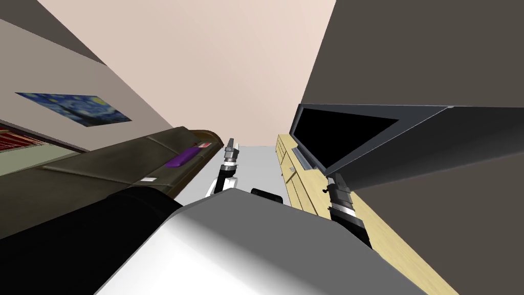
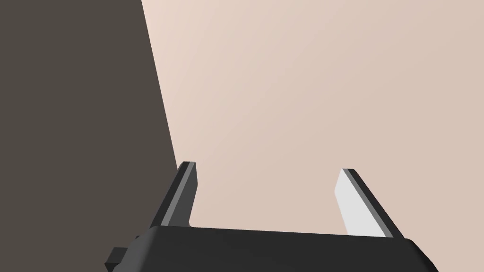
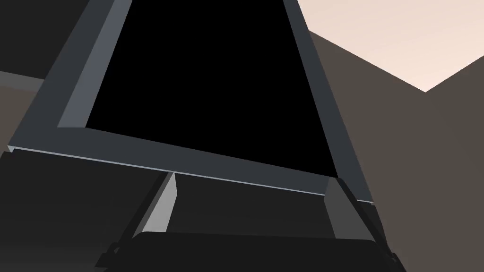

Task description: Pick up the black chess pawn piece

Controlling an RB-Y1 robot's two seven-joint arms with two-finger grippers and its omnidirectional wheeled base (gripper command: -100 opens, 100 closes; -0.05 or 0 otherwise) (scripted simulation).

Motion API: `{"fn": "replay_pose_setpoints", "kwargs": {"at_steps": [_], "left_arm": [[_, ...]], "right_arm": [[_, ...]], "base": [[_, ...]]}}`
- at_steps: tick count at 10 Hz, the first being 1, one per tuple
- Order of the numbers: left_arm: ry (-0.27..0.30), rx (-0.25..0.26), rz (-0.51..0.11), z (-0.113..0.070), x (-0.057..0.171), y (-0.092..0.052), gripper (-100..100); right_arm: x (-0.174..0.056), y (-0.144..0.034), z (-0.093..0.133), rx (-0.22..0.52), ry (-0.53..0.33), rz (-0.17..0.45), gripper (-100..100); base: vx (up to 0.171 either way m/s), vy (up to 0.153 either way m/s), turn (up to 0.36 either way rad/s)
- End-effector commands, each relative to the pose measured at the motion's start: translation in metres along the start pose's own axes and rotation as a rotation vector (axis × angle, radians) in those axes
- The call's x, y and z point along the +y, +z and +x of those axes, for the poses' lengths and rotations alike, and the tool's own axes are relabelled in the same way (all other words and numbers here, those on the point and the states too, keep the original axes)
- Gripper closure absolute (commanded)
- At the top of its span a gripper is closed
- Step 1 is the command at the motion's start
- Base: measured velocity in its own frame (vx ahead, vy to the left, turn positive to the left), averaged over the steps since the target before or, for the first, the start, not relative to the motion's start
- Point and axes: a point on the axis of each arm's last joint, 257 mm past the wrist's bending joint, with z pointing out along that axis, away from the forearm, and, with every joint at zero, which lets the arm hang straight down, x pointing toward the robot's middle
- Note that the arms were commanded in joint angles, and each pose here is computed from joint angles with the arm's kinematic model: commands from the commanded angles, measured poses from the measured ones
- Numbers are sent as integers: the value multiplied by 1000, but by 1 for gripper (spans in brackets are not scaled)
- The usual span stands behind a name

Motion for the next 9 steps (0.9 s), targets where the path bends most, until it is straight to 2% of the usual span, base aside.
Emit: {"fn": "replay_pose_setpoints", "kwargs": {"at_steps": [1, 2, 3, 5, 6, 7, 9], "left_arm": [[0, 0, 0, 0, 0, 0, 0], [0, 0, 0, 0, 0, 0, 0], [0, 0, 0, 0, 0, 0, 0], [0, 0, 0, 0, 0, 0, 0], [0, 0, 0, 0, 0, 0, 0], [0, 0, 0, 0, 0, 0, 0], [0, 0, 0, 0, 0, 0, 0]], "right_arm": [[-38, -25, -7, 15, -79, 107, -100], [-45, -28, -7, 16, -79, 122, -100], [-68, -44, -13, 27, -130, 186, -100], [-74, -47, -13, 28, -130, 200, -100], [-93, -62, -20, 39, -179, 255, -100], [-102, -68, -20, 41, -180, 276, -100], [-146, -109, -36, 72, -275, 411, -100]], "base": [[18, 64, 208], [11, 46, 70], [5, 58, 112], [5, 30, 34], [11, 34, 120], [12, 31, 79], [22, 50, 186]]}}
